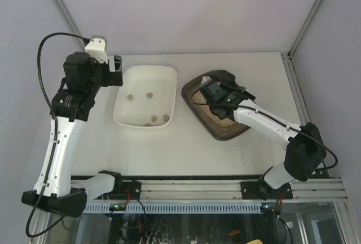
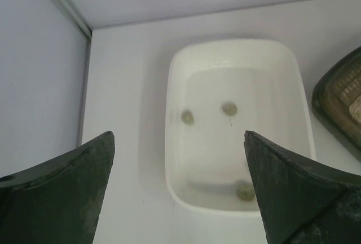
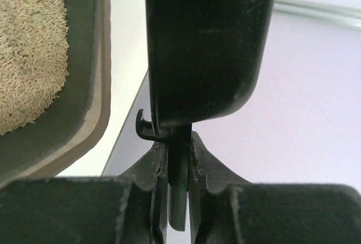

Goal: Clean the litter box

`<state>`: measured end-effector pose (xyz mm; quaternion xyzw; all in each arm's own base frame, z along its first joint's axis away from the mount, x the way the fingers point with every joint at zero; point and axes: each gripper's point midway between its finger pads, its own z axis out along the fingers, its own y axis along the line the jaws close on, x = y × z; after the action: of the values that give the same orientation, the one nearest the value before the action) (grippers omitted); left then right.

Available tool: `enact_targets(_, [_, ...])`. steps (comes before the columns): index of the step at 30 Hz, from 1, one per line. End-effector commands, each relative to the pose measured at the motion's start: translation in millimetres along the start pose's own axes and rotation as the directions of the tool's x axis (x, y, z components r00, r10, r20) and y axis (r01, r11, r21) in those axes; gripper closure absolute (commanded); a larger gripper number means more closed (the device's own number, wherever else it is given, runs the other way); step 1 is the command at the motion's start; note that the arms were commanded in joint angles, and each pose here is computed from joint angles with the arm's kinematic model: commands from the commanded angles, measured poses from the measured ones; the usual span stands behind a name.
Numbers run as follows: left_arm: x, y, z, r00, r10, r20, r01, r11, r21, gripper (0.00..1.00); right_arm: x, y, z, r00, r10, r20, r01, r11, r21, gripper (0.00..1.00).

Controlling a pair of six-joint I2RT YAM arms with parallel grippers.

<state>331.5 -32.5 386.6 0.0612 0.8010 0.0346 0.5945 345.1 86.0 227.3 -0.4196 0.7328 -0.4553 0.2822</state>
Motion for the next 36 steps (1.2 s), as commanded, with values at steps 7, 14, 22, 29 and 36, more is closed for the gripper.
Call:
enact_targets(7, [51, -4, -32, 0.981, -0.167, -0.102, 0.170, 0.985, 0.021, 0.00, -22, 51, -9, 0.969, -0.222, 0.106, 0.243, 0.934, -0.263, 1.00])
enact_targets(14, [62, 2, -29, 0.976, -0.182, -0.122, 0.181, 0.983, -0.020, 0.00, -22, 61, 10, 0.965, -0.258, 0.053, 0.262, 0.927, -0.266, 1.00])
enact_targets(22, [61, 9, -20, 0.968, -0.207, -0.140, 0.200, 0.978, -0.066, 0.00, -29, 79, 33, 0.968, -0.253, 0.006, 0.250, 0.954, -0.162, 1.00])
enact_targets(29, [66, 10, -10, 0.964, -0.210, -0.165, 0.199, 0.977, -0.082, 0.00, -37, 63, 46, 0.984, -0.173, -0.032, 0.172, 0.985, -0.030, 1.00])
enact_targets(36, [69, 11, -7, 0.963, -0.210, -0.168, 0.197, 0.976, -0.094, 0.00, -40, 62, 56, 0.990, -0.135, -0.051, 0.136, 0.991, 0.016, 1.00])
